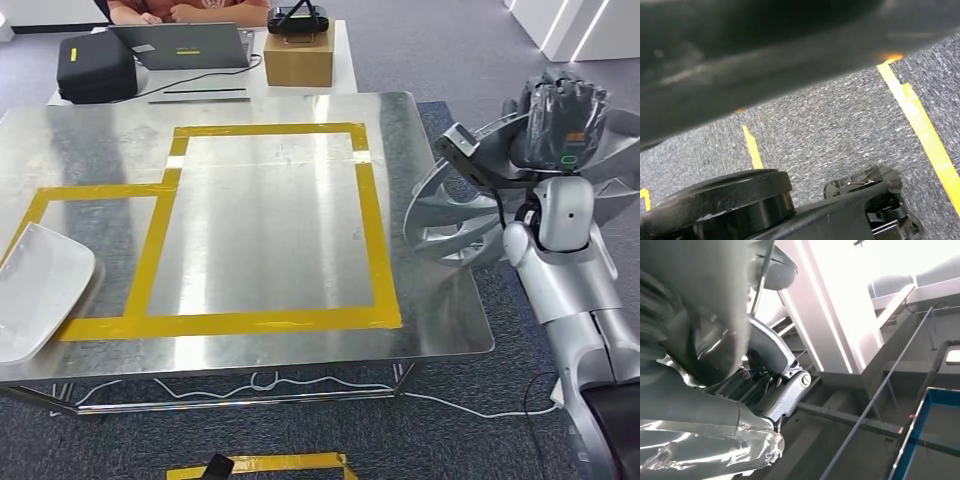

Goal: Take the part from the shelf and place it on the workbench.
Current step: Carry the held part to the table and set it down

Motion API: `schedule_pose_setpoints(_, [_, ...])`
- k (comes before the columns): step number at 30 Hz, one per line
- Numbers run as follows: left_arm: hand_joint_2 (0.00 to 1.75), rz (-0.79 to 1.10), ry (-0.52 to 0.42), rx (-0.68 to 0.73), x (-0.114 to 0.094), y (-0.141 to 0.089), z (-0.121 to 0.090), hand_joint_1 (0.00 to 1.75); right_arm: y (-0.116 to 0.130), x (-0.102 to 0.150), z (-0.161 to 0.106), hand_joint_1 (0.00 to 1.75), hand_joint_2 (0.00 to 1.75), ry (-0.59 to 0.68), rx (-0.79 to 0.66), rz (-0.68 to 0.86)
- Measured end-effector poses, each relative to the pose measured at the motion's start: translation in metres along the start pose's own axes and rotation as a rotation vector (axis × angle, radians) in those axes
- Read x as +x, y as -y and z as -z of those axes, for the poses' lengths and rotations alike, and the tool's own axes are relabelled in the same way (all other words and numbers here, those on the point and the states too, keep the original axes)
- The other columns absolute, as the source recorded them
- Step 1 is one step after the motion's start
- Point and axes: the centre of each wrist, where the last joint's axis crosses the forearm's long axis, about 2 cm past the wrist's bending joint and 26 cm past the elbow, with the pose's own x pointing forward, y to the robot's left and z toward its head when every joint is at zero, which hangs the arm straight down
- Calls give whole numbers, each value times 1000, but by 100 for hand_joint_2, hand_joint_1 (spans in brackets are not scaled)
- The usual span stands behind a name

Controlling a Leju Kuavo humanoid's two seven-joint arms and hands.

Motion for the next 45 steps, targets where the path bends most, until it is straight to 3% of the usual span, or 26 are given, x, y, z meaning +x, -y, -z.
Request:
schedule_pose_setpoints(17, [0,26,12,-14,2,1,0,0,-5,32,2,175,175,44,12,34])
schedule_pose_setpoints(45, [0,59,0,-18,4,1,0,0,-2,62,13,175,175,103,-25,32])
